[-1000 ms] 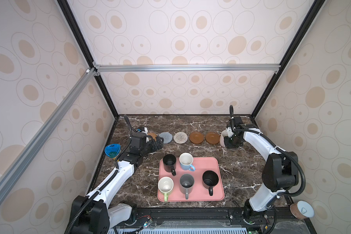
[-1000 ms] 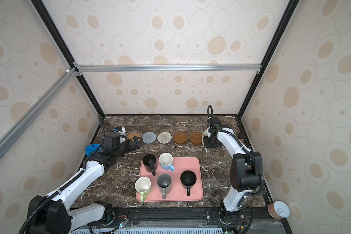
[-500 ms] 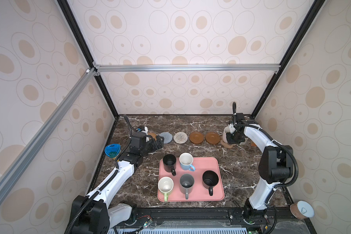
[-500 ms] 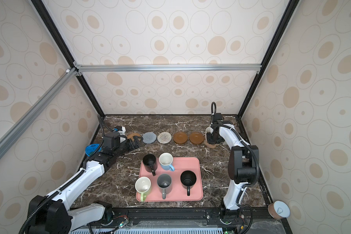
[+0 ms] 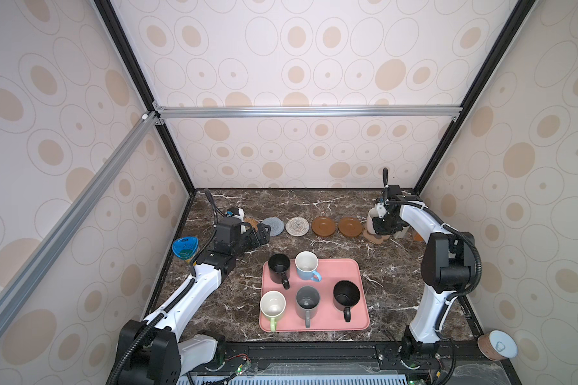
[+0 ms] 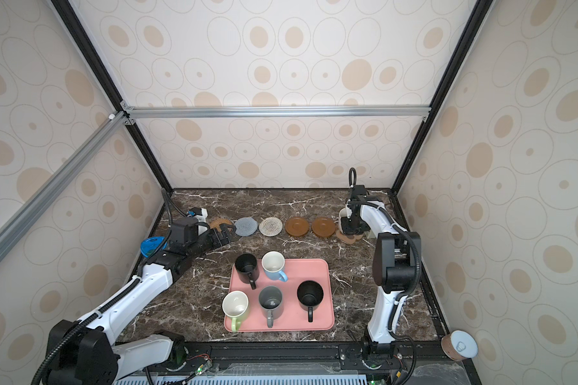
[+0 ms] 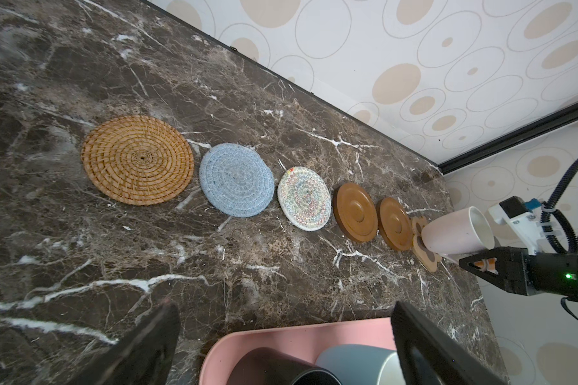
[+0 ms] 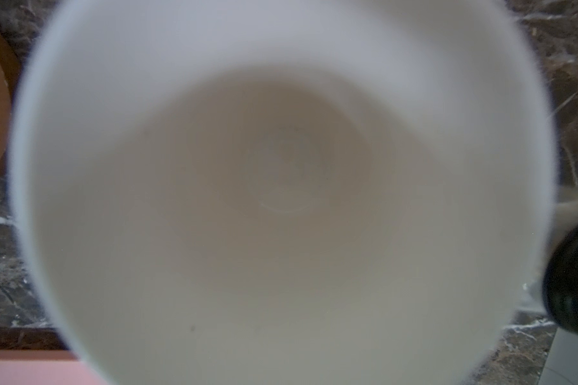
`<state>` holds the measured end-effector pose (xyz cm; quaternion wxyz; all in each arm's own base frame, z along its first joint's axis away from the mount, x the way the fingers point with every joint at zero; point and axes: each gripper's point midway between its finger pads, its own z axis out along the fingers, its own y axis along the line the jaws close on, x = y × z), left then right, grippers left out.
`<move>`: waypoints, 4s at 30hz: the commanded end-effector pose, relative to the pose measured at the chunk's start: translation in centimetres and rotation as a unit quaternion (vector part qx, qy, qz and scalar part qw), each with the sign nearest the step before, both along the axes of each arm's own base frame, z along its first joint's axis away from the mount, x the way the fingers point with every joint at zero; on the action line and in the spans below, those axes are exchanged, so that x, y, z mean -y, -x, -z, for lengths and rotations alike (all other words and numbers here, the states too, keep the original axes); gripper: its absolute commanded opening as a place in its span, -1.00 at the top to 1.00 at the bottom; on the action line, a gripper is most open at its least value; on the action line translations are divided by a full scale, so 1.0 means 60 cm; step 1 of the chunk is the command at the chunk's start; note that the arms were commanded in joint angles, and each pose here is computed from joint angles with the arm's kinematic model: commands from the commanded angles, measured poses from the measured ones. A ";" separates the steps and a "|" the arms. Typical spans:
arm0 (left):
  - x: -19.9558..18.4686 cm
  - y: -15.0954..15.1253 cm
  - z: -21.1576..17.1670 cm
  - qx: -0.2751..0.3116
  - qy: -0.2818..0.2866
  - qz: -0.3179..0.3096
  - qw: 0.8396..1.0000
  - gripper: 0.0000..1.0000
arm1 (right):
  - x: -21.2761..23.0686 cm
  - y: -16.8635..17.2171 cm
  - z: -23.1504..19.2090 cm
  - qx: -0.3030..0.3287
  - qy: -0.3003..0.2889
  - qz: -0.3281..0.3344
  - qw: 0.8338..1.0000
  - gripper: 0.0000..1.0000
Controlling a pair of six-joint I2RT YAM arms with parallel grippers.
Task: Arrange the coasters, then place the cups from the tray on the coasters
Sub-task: 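Carry the white mug with the right gripper over the paw-print coaster, then set the white mug on the paw-print coaster and open the right gripper, then move the right gripper back over the tray above the light blue mug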
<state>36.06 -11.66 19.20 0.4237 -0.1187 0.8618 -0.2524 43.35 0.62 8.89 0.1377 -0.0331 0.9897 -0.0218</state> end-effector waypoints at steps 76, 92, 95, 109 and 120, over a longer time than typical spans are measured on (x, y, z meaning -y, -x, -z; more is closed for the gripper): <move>-0.009 -0.009 -0.013 0.014 0.011 -0.021 1.000 -1.00 | -0.188 0.169 -0.213 0.105 -0.112 -0.111 0.982 -0.29; -0.006 -0.006 -0.011 0.013 0.029 -0.023 0.999 -1.00 | -0.292 0.227 -0.161 0.042 -0.107 -0.214 0.970 -0.33; -0.004 -0.005 -0.010 0.012 0.033 -0.021 0.999 -1.00 | -0.305 0.237 -0.151 0.030 -0.103 -0.227 0.968 -0.34; 0.000 -0.010 -0.009 0.012 0.038 -0.019 0.999 -1.00 | -0.384 0.281 -0.094 -0.023 -0.086 -0.299 0.950 -0.35; 0.004 -0.011 -0.003 0.007 0.040 -0.012 0.999 -1.00 | -0.417 0.301 -0.066 -0.046 -0.065 -0.327 0.941 -0.36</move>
